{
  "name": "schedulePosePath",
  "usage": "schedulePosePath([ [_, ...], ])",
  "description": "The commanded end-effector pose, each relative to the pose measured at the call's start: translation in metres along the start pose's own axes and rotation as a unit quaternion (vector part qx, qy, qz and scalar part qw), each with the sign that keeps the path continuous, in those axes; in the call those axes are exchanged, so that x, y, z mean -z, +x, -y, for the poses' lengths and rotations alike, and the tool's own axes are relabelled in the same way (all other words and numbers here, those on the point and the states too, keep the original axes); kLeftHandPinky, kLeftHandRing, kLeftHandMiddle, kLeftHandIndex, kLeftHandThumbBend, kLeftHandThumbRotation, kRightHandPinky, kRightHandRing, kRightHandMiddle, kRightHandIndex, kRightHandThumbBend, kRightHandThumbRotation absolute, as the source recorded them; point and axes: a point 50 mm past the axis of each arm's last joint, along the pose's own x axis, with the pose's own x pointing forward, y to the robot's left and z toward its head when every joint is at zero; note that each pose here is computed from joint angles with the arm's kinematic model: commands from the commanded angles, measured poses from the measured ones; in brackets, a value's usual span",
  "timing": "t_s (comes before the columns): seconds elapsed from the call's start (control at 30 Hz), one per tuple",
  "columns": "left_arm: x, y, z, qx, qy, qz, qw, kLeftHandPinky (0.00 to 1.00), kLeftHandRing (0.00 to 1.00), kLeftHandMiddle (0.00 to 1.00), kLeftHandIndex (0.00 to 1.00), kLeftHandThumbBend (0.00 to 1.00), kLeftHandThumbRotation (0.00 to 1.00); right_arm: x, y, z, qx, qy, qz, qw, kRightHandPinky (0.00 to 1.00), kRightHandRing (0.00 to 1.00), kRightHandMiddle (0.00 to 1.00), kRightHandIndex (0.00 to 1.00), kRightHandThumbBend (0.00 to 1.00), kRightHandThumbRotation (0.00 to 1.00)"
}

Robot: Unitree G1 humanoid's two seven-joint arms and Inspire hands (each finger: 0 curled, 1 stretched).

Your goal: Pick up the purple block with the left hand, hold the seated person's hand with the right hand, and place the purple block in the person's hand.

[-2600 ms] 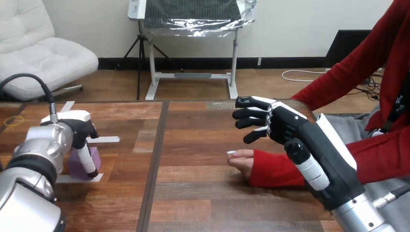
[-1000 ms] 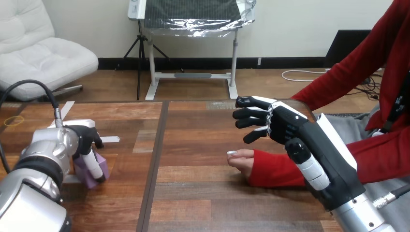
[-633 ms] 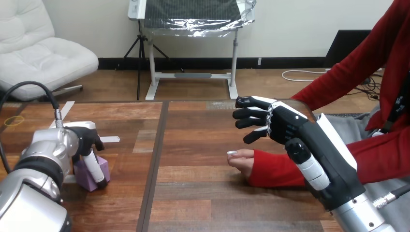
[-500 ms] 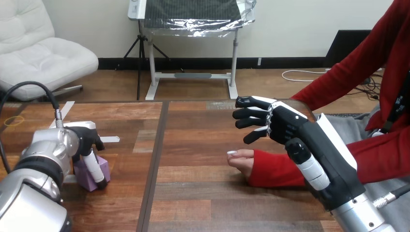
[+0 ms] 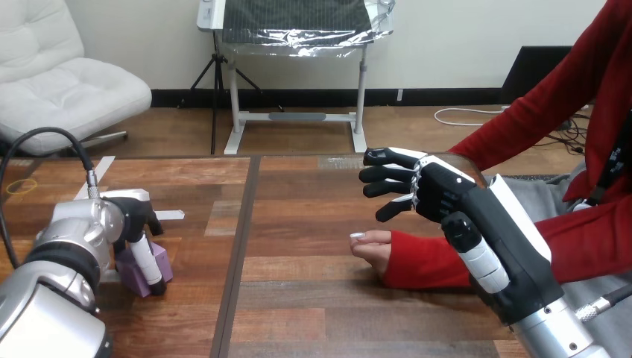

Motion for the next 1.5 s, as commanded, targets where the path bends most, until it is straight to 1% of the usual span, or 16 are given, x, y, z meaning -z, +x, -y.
schedulePosePath([
  [0.0,-0.0079,-0.0016,-0.0085,-0.014,0.003,0.009,0.9999,0.23,0.34,0.48,0.86,0.67,0.0,-0.0175,0.0073,0.005,0.011,-0.013,0.05,0.9986,0.59,0.73,0.76,0.79,1.0,1.0],
  [0.1,-0.008,-0.0017,-0.0088,-0.014,0.011,0.008,0.9998,0.24,0.35,0.48,0.85,0.65,0.0,-0.0175,0.0077,0.0053,0.01,-0.015,0.051,0.9985,0.59,0.73,0.76,0.79,1.0,1.0],
  [0.33,-0.0072,-0.0023,-0.0105,-0.014,0.01,0.007,0.9998,0.26,0.4,0.53,0.85,0.65,0.0,-0.0172,0.0076,0.0052,0.01,-0.012,0.051,0.9986,0.59,0.73,0.76,0.79,1.0,1.0],
  [0.37,-0.007,-0.0023,-0.0106,-0.014,0.01,0.006,0.9998,0.29,0.43,0.54,0.85,0.65,0.0,-0.0171,0.0076,0.0051,0.01,-0.012,0.05,0.9986,0.59,0.73,0.76,0.79,1.0,1.0],
  [0.43,-0.0068,-0.0024,-0.011,-0.016,0.007,0.004,0.9998,0.3,0.45,0.56,0.85,0.64,0.0,-0.0169,0.0076,0.0051,0.01,-0.012,0.049,0.9987,0.59,0.73,0.76,0.79,1.0,1.0],
  [0.53,-0.0065,-0.0025,-0.0116,-0.018,0.002,0.001,0.9998,0.28,0.44,0.55,0.85,0.64,0.0,-0.0169,0.0076,0.005,0.009,-0.012,0.048,0.9987,0.59,0.73,0.76,0.79,1.0,1.0],
  [0.63,-0.0062,-0.0026,-0.0119,-0.018,-0.002,-0.002,0.9998,0.24,0.37,0.49,0.84,0.64,0.0,-0.0168,0.0076,0.0048,0.01,-0.011,0.047,0.9988,0.59,0.73,0.76,0.79,1.0,1.0],
  [0.73,-0.0057,-0.0026,-0.0119,-0.019,-0.001,-0.002,0.9998,0.24,0.37,0.49,0.83,0.66,0.0,-0.0168,0.0078,0.0046,0.009,-0.013,0.048,0.9987,0.59,0.73,0.76,0.79,1.0,1.0],
  [0.93,-0.005,-0.0024,-0.012,-0.027,0.0,-0.006,0.9996,0.24,0.36,0.49,0.81,0.64,0.0,-0.0172,0.0083,0.0043,0.008,-0.014,0.049,0.9987,0.59,0.73,0.76,0.79,1.0,1.0],
  [1.0,-0.0048,-0.0024,-0.0121,-0.03,0.0,-0.007,0.9995,0.23,0.35,0.49,0.79,0.61,0.0,-0.0173,0.0083,0.0043,0.007,-0.014,0.049,0.9987,0.59,0.73,0.76,0.79,1.0,1.0],
  [1.13,-0.004,-0.0017,-0.011,-0.043,-0.007,-0.011,0.999,0.22,0.34,0.48,0.76,0.59,0.0,-0.0173,0.0083,0.0042,0.008,-0.014,0.049,0.9987,0.59,0.73,0.76,0.79,1.0,1.0],
  [1.23,-0.0035,-0.0012,-0.01,-0.054,-0.012,-0.01,0.9984,0.23,0.35,0.48,0.71,0.59,0.0,-0.0174,0.0079,0.0042,0.009,-0.013,0.049,0.9987,0.59,0.73,0.76,0.79,1.0,1.0],
  [1.3,-0.0032,-0.0009,-0.0094,-0.06,-0.014,-0.012,0.9981,0.26,0.37,0.49,0.66,0.59,0.0,-0.0174,0.0076,0.0044,0.01,-0.012,0.049,0.9987,0.59,0.73,0.76,0.79,1.0,1.0],
  [1.47,-0.0033,-0.0008,-0.0096,-0.066,-0.028,-0.013,0.9974,0.29,0.39,0.51,0.6,0.6,0.0,-0.0174,0.0076,0.0049,0.009,-0.013,0.049,0.9987,0.59,0.73,0.76,0.79,1.0,1.0],
])
